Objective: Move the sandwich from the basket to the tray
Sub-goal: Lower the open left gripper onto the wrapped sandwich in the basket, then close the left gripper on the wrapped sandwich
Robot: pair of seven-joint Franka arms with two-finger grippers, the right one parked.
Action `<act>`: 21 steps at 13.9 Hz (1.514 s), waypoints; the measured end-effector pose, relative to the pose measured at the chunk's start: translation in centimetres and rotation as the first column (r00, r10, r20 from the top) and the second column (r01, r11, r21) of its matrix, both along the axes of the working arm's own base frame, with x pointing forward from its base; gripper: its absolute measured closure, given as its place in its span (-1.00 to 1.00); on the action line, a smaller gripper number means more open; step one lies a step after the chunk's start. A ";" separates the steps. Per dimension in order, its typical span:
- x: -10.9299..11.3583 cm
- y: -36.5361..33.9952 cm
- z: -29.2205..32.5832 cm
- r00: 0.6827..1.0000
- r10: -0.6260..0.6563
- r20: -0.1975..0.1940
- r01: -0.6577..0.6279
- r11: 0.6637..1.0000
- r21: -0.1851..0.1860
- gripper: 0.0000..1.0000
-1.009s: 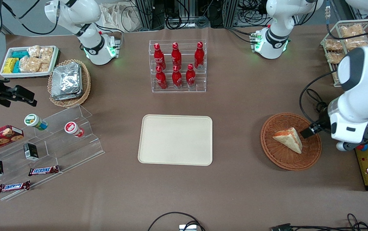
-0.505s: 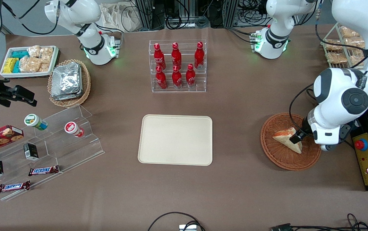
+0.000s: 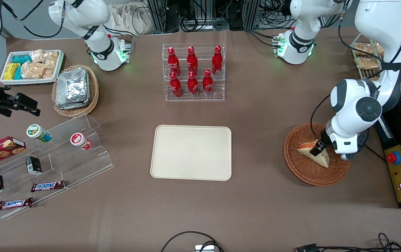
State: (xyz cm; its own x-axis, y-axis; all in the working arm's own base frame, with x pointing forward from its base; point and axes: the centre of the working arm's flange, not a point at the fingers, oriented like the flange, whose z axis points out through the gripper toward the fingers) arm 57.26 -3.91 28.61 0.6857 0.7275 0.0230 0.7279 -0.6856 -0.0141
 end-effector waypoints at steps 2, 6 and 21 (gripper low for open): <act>0.0 0.0 -0.9 1.000 0.012 -0.008 -0.012 1.000 -0.004 -1.00; -0.1 0.0 -3.0 0.999 0.025 -0.032 -0.025 1.000 -0.010 -0.68; 2.6 -5.1 11.8 0.928 -0.333 -0.165 0.345 0.937 0.052 0.68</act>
State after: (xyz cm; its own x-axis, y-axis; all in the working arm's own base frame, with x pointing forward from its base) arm 59.87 -8.98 40.41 0.8909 0.4511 -0.0526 0.4373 -0.8833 -0.1693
